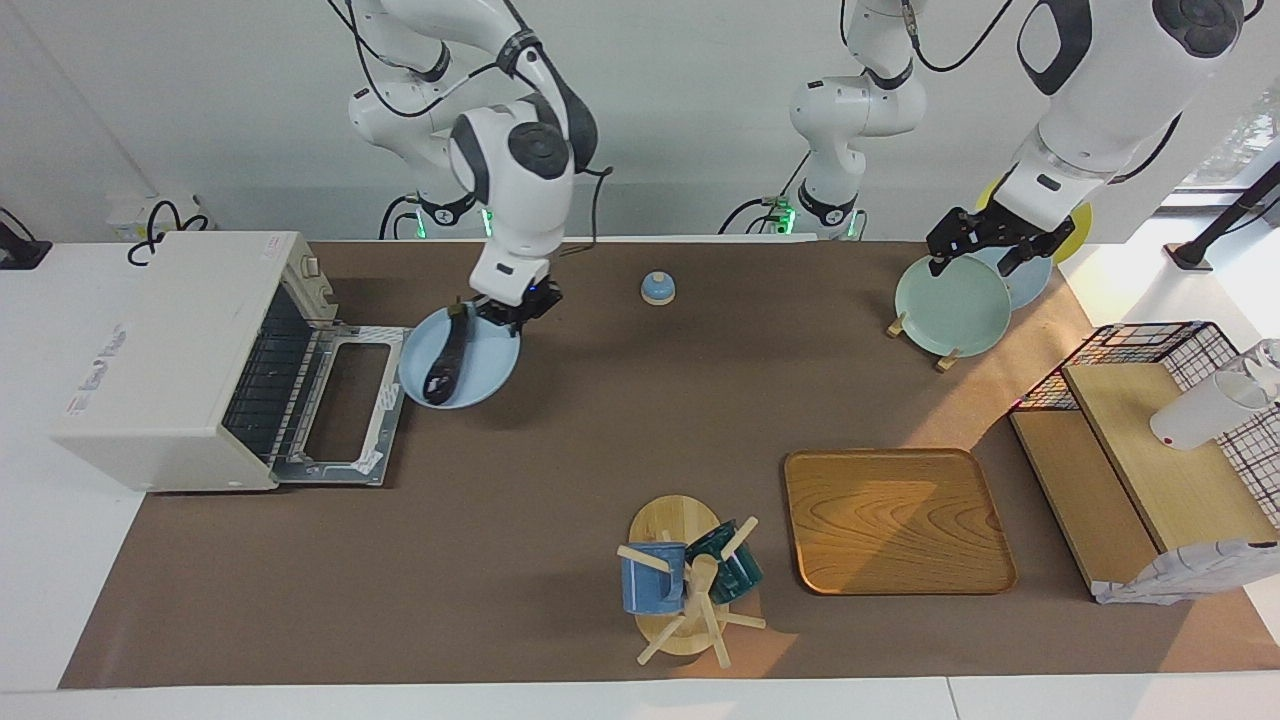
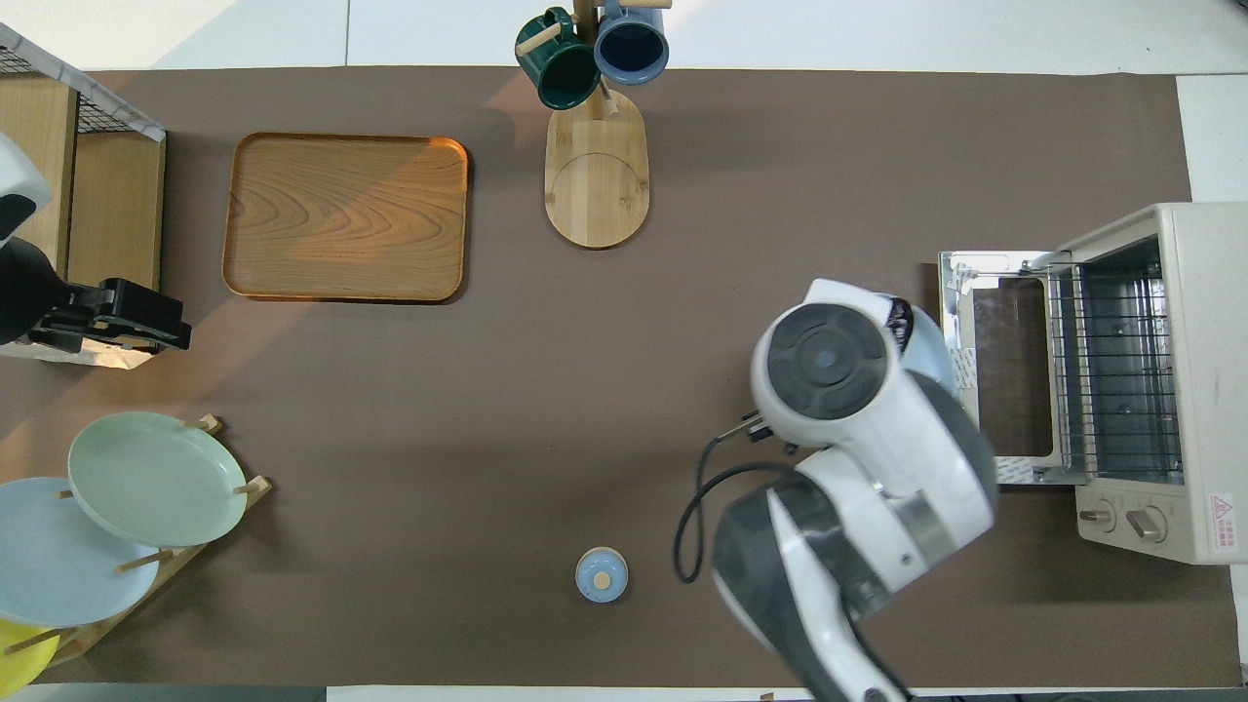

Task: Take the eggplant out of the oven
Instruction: 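Carry the plate with eggplant out and set it on the table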

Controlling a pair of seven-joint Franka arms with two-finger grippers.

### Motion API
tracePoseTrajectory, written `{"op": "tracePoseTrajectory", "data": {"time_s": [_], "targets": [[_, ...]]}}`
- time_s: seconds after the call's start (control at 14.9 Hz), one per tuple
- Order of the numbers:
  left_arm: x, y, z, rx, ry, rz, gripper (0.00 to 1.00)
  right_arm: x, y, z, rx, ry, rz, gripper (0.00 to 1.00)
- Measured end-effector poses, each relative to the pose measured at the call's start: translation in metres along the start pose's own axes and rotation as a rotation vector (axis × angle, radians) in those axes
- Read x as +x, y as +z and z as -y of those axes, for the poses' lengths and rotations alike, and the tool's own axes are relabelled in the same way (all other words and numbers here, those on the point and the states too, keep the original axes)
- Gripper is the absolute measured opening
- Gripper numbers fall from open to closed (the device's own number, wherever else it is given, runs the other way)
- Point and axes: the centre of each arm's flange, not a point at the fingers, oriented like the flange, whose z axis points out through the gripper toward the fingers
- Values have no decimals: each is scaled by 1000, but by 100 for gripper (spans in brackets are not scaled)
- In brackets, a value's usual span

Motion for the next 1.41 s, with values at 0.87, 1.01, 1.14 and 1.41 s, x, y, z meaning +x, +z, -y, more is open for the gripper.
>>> {"op": "tracePoseTrajectory", "data": {"time_s": [0.87, 1.01, 1.14, 1.41], "targets": [[13, 9, 40, -7, -67, -86, 100, 96, 25, 208, 211, 138, -221, 3], [16, 16, 44, -7, -69, -94, 100, 95, 31, 211, 261, 159, -231, 5], [17, 21, 44, -6, -65, -99, 100, 97, 30, 212, 284, 166, -256, 14], [19, 24, 41, -5, -55, -108, 100, 101, 11, 203, 260, 157, -280, 43]]}}
